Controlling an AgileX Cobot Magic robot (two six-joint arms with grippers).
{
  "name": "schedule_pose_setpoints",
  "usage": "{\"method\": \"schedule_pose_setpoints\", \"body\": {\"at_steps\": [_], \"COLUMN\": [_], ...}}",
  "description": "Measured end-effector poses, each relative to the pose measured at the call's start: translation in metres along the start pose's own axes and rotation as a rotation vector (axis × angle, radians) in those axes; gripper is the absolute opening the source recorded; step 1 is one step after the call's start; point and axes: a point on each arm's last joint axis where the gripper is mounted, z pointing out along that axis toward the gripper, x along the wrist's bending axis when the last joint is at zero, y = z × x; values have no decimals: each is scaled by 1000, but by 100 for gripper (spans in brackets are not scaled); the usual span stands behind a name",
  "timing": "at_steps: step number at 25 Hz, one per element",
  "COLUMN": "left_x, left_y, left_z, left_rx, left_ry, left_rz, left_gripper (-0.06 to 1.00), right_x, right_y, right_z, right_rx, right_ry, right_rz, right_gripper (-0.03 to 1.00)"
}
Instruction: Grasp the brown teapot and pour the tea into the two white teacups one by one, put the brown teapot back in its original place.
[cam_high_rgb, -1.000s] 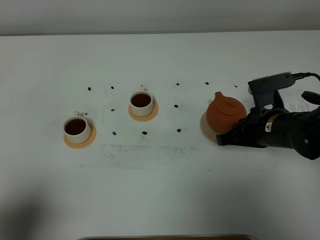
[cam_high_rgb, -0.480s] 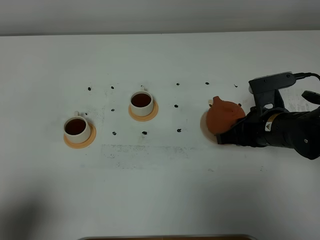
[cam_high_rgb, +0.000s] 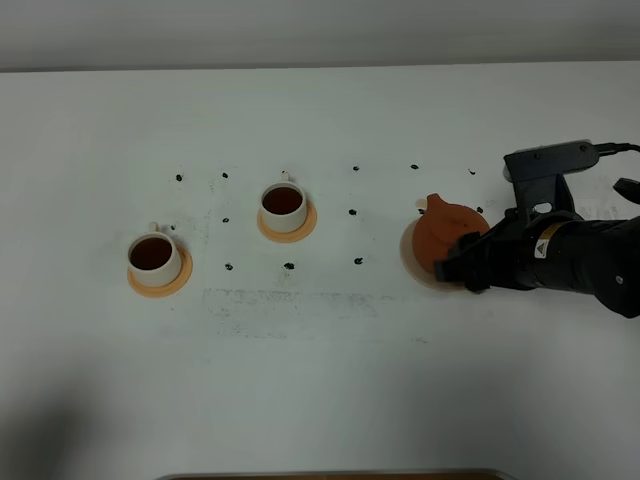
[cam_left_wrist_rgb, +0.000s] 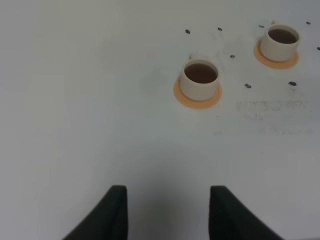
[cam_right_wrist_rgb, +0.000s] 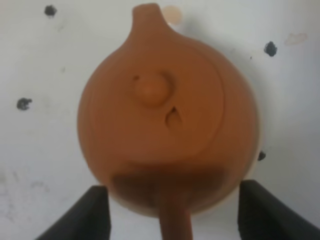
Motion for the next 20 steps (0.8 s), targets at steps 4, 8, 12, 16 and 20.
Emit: {"method": "schedule_pose_setpoints", "body": {"at_steps": [4, 8, 12, 16, 20], "left_x": [0, 0, 0, 0, 0], "left_y": [0, 0, 0, 0, 0], "left_z": [0, 0, 0, 0, 0], "left_rx": [0, 0, 0, 0, 0], "left_ry": [0, 0, 0, 0, 0], "left_rz": [0, 0, 0, 0, 0], "left_gripper": [41, 41, 41, 41, 41], "right_x": [1, 2, 3, 3, 3], "right_y": [11, 22, 31, 36, 39], "right_z": [-24, -56, -91, -126, -143], "right_rx": [-71, -171, -291, -411, -488], "right_ry": [5, 13, 22, 32, 39], "right_rz": [-11, -11, -11, -9, -9], "right_gripper": [53, 49, 44, 39, 35]}}
